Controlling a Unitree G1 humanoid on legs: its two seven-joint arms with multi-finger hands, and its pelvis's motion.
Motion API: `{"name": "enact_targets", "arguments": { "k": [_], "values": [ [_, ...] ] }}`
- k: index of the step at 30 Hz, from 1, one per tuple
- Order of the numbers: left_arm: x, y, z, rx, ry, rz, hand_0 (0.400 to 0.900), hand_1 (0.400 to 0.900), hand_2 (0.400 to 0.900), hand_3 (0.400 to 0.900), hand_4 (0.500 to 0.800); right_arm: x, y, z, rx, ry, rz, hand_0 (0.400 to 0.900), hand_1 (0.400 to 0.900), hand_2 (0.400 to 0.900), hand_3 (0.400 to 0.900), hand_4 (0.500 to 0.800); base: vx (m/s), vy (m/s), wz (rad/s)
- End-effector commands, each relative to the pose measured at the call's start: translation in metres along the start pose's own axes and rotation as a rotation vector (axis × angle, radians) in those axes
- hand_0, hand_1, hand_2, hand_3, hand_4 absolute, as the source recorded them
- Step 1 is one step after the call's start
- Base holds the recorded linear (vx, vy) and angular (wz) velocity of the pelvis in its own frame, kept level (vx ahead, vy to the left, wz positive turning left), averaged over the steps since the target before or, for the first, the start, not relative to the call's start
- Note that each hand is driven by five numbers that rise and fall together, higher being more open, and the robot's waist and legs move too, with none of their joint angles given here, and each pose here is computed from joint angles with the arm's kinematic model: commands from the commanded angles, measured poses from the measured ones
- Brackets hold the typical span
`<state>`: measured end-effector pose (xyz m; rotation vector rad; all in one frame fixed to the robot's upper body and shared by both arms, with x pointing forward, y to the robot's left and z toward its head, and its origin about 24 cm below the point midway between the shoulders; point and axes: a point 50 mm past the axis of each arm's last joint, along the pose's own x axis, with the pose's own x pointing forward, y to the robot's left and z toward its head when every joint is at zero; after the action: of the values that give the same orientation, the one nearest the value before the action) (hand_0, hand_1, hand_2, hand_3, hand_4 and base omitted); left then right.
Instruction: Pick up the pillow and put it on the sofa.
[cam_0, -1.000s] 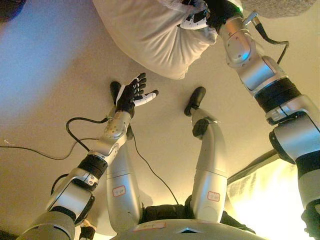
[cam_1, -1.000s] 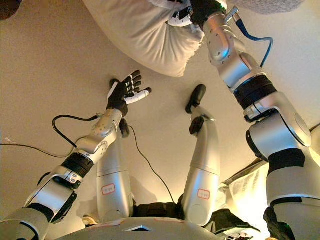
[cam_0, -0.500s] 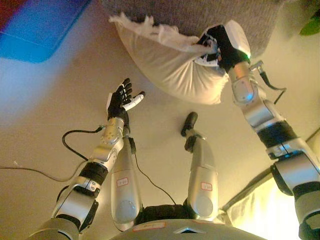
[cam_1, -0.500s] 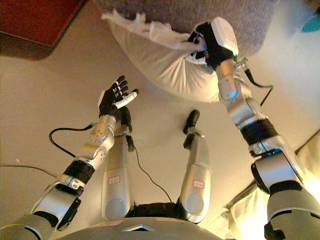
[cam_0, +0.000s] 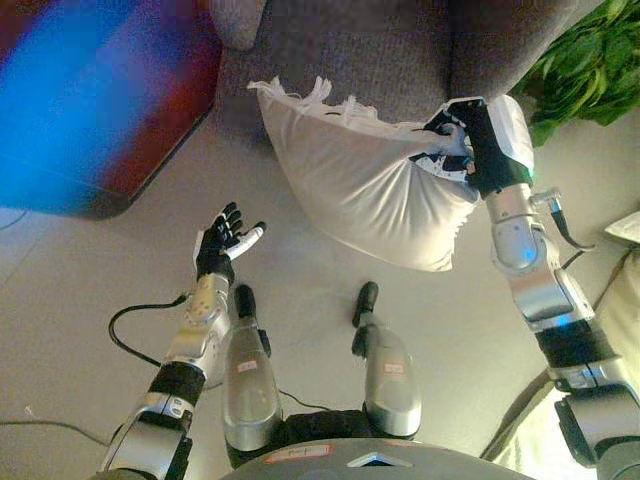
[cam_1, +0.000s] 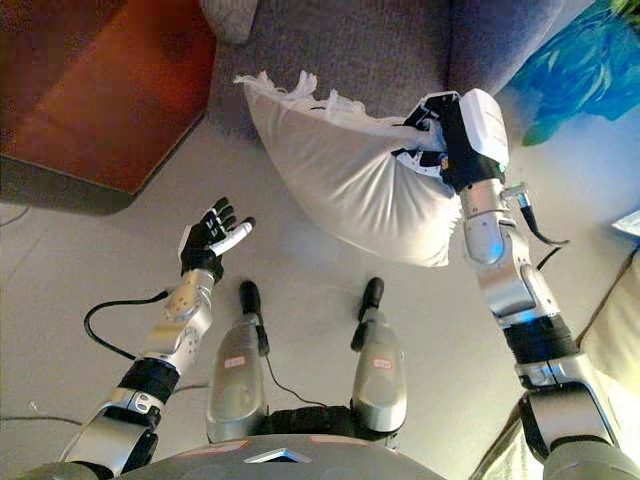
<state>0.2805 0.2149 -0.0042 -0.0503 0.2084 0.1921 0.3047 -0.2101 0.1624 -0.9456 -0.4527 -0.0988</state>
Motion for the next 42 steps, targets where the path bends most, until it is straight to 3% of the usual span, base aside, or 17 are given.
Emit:
{"name": "enact_targets", "arguments": {
  "k": [1, 12, 17, 24, 29, 33, 34, 42],
  "values": [
    [-0.012, 0.0, -0.008, 0.054, -0.034, -0.032, 0.9, 0.9, 0.9, 0.9, 0.8, 0.006, -0.066, 0.045, 0.067, -0.292, -0.356, 0.4, 0.4, 0.4, 0.4, 0.5, 0.105, 0.038, -0.06],
    [-0.029, 0.009, -0.026, 0.047, 0.033, -0.058, 0.9, 0.9, 0.9, 0.9, 0.8, 0.01, -0.079, 0.024, 0.159, -0.224, -0.292, 0.4, 0.4, 0.4, 0.4, 0.5, 0.071, 0.004, 0.08],
    [-0.033, 0.015, -0.026, 0.035, 0.037, -0.058, 0.9, 0.9, 0.9, 0.9, 0.8, 0.031, -0.089, 0.016, 0.151, -0.181, -0.244, 0.4, 0.4, 0.4, 0.4, 0.5, 0.042, -0.042, 0.11],
    [-0.037, 0.022, -0.025, 0.032, 0.033, -0.069, 0.9, 0.9, 0.9, 0.9, 0.8, 0.074, -0.133, 0.015, 0.021, -0.129, -0.296, 0.4, 0.4, 0.4, 0.4, 0.5, -0.003, -0.081, 0.18],
    [-0.038, 0.027, -0.016, 0.017, 0.0, -0.101, 0.9, 0.9, 0.9, 0.9, 0.8, 0.119, -0.186, 0.008, -0.033, 0.072, -0.391, 0.4, 0.4, 0.4, 0.4, 0.5, -0.037, -0.093, 0.18],
    [-0.037, 0.022, -0.01, 0.009, -0.026, -0.148, 0.9, 0.9, 0.9, 0.9, 0.8, 0.126, -0.21, 0.003, -0.158, 0.193, -0.417, 0.4, 0.4, 0.4, 0.4, 0.5, 0.007, -0.1, 0.29],
    [-0.036, 0.02, -0.009, 0.017, -0.029, -0.165, 0.9, 0.9, 0.9, 0.9, 0.8, 0.126, -0.214, 0.0, -0.191, 0.226, -0.414, 0.9, 0.9, 0.9, 0.9, 0.8, 0.054, -0.092, 0.19],
    [-0.033, 0.012, -0.013, 0.042, -0.01, -0.184, 0.9, 0.9, 0.9, 0.9, 0.8, 0.13, -0.215, 0.009, -0.189, 0.21, -0.466, 0.9, 0.9, 0.9, 0.9, 0.8, 0.048, -0.03, 0.02]
  ]
}}
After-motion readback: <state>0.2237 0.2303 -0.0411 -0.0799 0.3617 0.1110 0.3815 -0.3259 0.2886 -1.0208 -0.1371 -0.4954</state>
